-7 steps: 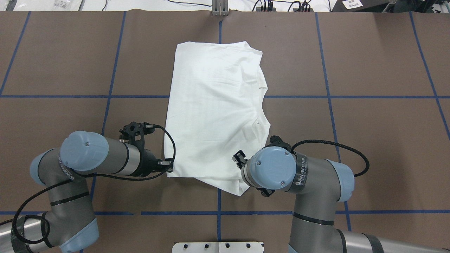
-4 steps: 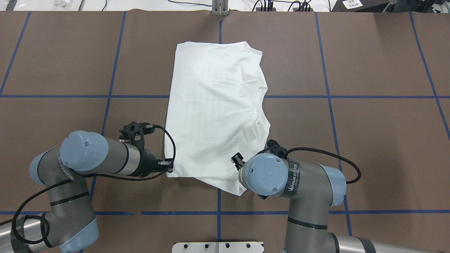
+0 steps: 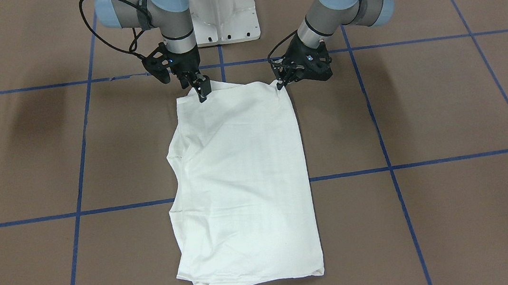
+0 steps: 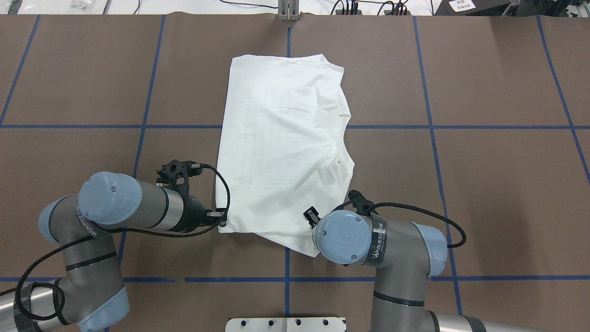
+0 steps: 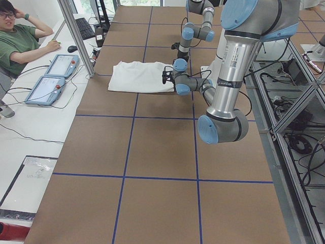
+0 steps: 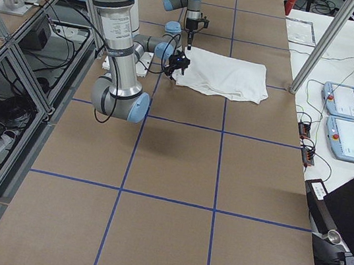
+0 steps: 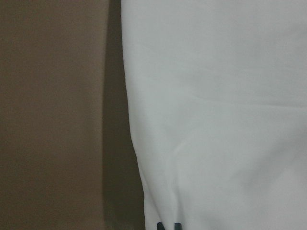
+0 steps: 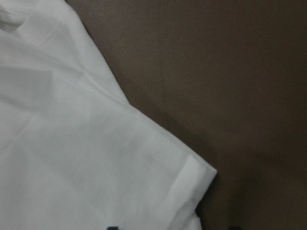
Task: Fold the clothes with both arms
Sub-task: 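Move the right gripper to the shirt corner nearest the robot and grasp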
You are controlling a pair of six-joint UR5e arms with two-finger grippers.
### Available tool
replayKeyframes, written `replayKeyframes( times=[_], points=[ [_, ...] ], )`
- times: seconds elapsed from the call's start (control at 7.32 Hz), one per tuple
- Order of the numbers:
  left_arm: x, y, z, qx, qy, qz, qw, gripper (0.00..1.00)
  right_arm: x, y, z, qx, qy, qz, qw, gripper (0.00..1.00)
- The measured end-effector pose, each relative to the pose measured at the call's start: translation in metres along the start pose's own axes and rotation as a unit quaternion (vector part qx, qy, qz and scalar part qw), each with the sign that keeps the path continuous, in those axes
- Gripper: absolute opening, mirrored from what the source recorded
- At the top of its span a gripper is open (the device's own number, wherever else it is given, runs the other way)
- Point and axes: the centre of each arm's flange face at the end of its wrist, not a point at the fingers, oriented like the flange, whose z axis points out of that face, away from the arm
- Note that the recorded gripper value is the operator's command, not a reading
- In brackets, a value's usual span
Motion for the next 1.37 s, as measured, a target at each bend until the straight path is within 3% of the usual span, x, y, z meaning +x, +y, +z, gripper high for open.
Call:
replayKeyframes(
  times=[0.14,0.27,1.09,1.37],
  points=[
    [0.000,0.000,0.000,0.000,0.000,0.000,1.0000,0.00,0.001,0.001,0.001,0.000,0.001,-0.001,1.0000,0.28],
    [0.000,0.000,0.000,0.000,0.000,0.000,1.0000,0.00,0.000,0.002,0.001,0.000,0.001,-0.001,1.0000,0.00],
    [0.002,0.001,-0.004,0.000,0.003,0.001,1.0000,0.00,-0.001,0.002,-0.010,-0.006,-0.001,-0.004,1.0000,0.00],
    [0.015,0.006,-0.029,0.001,0.020,0.006,0.9998,0.00,0.008,-0.001,-0.048,-0.002,0.011,-0.010,0.9999,0.00]
  ],
)
